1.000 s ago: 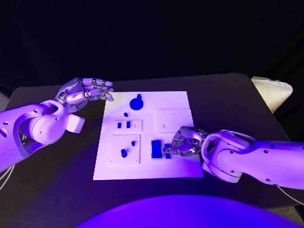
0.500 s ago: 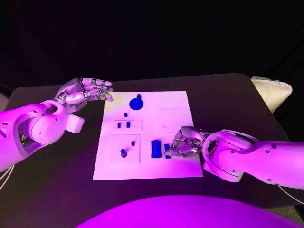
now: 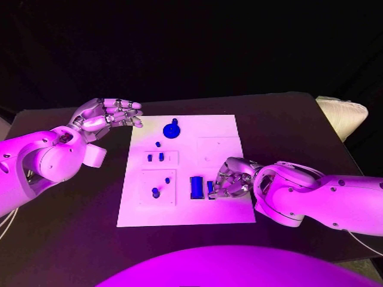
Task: Assemble the parts on the task board
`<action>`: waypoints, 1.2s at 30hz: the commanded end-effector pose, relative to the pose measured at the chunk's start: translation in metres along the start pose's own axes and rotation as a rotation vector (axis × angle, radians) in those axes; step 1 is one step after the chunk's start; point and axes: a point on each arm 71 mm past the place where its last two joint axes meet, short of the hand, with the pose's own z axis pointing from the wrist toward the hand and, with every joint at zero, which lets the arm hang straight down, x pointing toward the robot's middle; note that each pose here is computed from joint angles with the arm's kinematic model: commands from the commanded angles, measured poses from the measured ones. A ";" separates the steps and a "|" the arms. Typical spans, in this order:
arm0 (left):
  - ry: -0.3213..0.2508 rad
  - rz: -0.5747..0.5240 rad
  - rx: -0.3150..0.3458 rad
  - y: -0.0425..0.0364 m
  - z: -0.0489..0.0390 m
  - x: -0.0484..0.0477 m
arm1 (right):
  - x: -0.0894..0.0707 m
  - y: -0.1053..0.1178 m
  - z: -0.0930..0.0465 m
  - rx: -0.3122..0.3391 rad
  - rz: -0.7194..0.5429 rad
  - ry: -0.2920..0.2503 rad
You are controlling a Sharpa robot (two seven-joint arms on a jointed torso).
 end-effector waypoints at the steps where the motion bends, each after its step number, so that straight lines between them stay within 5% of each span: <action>1: 0.011 -0.011 0.007 -0.0007 0.0006 0.0019 | 0.002 -0.004 0.002 0.003 -0.044 -0.001; 10: 0.012 -0.011 0.007 -0.0006 0.0007 0.0019 | 0.002 -0.007 -0.002 0.002 -0.012 0.001; 18: 0.011 -0.013 0.008 -0.0002 0.0017 0.0012 | -0.009 -0.008 -0.008 -0.079 0.071 -0.023; 30: -0.030 -0.063 0.007 0.0042 0.0095 -0.0052 | -0.057 -0.019 0.001 -0.288 0.305 -0.224; 36: -0.086 -0.081 0.020 0.0106 0.0168 -0.0114 | -0.093 -0.041 0.025 -0.279 0.515 -0.310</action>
